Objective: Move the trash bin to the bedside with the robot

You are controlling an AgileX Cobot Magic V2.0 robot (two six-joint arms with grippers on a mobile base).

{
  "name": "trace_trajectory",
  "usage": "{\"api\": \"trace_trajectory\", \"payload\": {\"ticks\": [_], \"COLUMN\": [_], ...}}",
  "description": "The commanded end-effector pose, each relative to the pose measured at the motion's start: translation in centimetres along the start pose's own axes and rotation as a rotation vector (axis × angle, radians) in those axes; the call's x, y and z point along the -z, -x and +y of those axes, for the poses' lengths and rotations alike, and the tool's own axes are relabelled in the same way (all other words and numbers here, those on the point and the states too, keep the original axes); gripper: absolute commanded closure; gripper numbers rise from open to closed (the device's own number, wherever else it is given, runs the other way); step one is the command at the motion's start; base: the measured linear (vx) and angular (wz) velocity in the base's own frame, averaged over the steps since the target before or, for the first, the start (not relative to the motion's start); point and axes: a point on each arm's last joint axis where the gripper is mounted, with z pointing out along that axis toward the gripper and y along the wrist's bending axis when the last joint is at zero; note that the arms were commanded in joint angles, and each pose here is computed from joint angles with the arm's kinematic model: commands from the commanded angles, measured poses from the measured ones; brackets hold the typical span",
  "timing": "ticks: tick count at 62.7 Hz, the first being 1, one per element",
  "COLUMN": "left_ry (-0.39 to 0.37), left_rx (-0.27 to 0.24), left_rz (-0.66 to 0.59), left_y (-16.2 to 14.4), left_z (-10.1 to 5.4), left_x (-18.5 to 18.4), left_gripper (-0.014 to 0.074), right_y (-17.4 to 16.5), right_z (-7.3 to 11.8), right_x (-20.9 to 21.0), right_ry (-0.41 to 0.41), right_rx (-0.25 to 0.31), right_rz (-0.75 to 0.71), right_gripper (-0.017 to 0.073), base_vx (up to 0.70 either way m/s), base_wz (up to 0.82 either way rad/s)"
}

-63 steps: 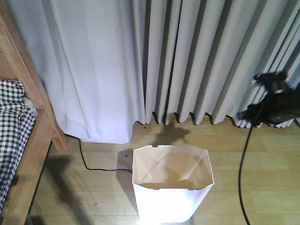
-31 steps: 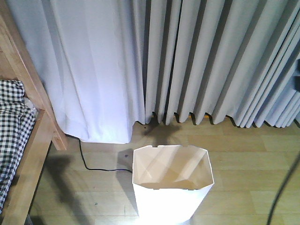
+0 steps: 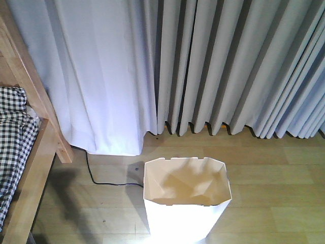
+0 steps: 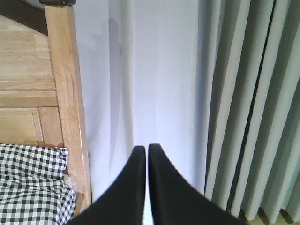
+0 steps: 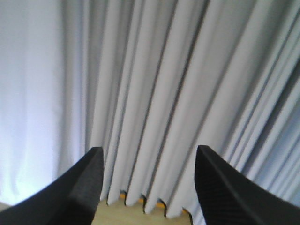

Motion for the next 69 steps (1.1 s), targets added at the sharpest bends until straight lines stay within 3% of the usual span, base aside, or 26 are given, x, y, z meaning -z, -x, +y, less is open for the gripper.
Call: {"api": "trace_trajectory", "payload": {"ticks": [1,8,22,26,36,69], "left_ry": [-0.007,-0.007,-0.007,-0.007,-0.007,-0.007], "left_rx": [0.017,0.017,0.017,0.017,0.017,0.017], "left_rz": [-0.053,-0.053,-0.053,-0.053,-0.053,-0.053], "left_y": [-0.2,-0.2,-0.2,-0.2,-0.2,-0.2], "left_z": [0.0,0.0,0.0,0.0,0.0,0.0], "left_x": [-0.1,-0.1,-0.1,-0.1,-0.1,-0.1], "left_gripper": [0.0599,0.0599,0.0599,0.0599,0.0599,0.0599], "right_y": [-0.7,-2.8,-3.4,-3.3,-3.2,-3.1], "right_z": [0.2,0.5,0.5,0.5,0.4,0.4], "right_x": [0.8,0.6,0.2,0.2,0.3,0.3], "right_ry": [-0.029,-0.029,-0.043,-0.041,-0.048,-0.052], "right_rx": [-0.001,-0.097,-0.103,-0.110,-0.108,-0.108], "right_rz": [-0.109,-0.117,-0.122,-0.123,-0.137,-0.147], "right_gripper": [0.0156,0.0156,0.0183,0.0251,0.0576,0.0570], "base_vx": [0.00,0.00,0.00,0.00,0.00,0.00], "base_wz": [0.00,0.00,0.00,0.00,0.00,0.00]}}
